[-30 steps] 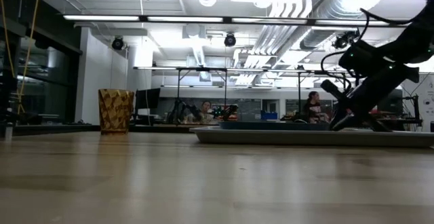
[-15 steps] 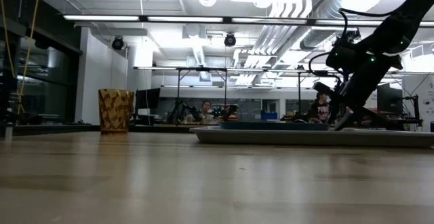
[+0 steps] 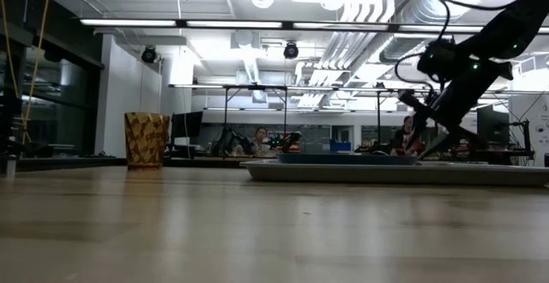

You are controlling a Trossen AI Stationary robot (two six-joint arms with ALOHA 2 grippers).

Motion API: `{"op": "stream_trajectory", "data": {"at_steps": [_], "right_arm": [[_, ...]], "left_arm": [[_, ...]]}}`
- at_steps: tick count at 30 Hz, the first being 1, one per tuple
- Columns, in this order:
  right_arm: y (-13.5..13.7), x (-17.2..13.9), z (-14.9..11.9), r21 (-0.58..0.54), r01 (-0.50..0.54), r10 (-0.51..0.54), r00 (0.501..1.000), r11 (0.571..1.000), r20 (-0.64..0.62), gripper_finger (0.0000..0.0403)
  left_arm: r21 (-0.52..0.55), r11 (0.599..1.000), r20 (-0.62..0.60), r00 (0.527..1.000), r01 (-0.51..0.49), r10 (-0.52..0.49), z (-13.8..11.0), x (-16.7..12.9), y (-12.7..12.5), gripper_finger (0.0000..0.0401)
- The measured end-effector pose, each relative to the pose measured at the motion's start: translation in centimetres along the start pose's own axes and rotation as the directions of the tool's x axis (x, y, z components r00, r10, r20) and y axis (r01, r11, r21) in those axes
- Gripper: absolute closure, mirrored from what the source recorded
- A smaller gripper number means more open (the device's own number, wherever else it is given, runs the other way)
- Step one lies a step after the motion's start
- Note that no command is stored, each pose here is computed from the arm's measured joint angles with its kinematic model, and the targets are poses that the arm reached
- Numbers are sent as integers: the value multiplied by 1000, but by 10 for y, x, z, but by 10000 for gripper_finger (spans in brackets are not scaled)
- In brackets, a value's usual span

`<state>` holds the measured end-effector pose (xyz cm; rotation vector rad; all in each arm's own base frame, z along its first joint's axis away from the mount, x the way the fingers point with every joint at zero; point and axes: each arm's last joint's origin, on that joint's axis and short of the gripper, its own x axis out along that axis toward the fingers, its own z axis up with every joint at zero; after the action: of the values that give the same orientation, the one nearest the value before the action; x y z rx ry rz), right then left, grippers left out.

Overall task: Pick and place plate/cup/fork/spoon on tray
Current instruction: Put the brown cup on the blue tray to the top left of the blue plate

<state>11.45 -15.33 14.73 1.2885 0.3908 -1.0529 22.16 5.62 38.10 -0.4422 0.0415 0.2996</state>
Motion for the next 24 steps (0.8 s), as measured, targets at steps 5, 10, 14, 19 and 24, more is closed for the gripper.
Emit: {"op": "stream_trajectory", "data": {"at_steps": [5,10,14,19,24], "right_arm": [[11,-23,4,-48,-166,168,985,985,45,259],[48,-64,1,-217,-556,581,811,802,68,259],[72,-93,-14,-321,-734,783,621,598,40,259],[85,-105,-33,-332,-776,824,567,536,6,259],[107,-117,-35,-417,-710,770,637,568,-37,259]], "left_arm": [[34,999,-4,1000,-2,2,0,-2,0,240],[48,999,52,999,4,-7,11,-18,1,240],[83,997,63,998,4,-9,14,-31,0,240],[72,988,-63,988,-135,139,4,-37,8,240],[176,928,-350,860,-330,372,1,-30,25,225]]}}
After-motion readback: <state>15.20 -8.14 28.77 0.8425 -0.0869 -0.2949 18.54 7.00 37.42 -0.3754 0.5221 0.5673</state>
